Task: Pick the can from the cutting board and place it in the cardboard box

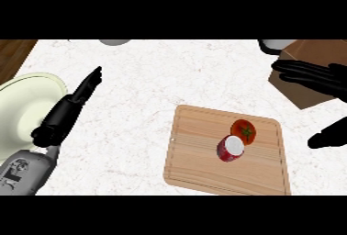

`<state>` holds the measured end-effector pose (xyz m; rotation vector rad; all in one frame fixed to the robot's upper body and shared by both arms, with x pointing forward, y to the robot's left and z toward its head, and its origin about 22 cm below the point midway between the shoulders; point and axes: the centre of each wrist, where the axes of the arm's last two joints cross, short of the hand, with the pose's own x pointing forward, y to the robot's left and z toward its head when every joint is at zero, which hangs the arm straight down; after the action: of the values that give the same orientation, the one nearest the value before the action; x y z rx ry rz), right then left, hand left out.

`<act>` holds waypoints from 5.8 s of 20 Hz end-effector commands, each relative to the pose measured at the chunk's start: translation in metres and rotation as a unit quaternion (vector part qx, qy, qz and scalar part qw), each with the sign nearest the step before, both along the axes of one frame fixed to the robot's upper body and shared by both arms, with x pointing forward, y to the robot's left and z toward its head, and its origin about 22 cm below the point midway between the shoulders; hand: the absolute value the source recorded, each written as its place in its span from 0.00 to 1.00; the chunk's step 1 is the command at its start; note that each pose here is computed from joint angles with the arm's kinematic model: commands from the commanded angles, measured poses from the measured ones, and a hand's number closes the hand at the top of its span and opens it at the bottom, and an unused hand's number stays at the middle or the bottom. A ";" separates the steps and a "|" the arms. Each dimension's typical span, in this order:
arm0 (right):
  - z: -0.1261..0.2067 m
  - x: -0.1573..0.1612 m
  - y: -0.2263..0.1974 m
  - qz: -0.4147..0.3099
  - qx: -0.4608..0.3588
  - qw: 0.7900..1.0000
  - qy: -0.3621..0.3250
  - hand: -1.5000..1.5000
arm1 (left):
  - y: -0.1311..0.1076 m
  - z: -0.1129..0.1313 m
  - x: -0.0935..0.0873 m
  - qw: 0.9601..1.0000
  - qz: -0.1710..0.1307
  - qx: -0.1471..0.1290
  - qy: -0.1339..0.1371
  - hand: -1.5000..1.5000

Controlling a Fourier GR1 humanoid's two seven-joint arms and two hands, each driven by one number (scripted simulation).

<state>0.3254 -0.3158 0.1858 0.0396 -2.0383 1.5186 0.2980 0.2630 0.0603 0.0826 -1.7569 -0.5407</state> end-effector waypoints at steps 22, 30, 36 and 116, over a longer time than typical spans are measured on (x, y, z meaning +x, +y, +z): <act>-0.019 -0.104 0.120 0.007 -0.337 0.941 -0.039 0.00 | 0.000 0.011 -0.013 1.000 0.014 0.000 -0.001 0.50; -0.030 -0.092 0.114 -0.029 -0.347 0.934 -0.076 0.00 | 0.008 0.004 0.003 1.000 0.007 0.005 0.004 0.50; -0.071 -0.091 0.135 -0.031 -0.351 0.931 -0.090 0.00 | 0.025 -0.009 -0.031 1.000 0.012 0.008 0.005 0.50; 0.019 0.109 0.073 -0.658 0.044 0.748 -0.082 1.00 | -0.006 0.003 -0.006 1.000 -0.003 -0.002 0.000 0.50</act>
<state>0.4274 -0.2011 0.1963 -1.2115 -1.5492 0.6004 0.2915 0.2646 0.0657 0.0896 -1.7490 -0.5394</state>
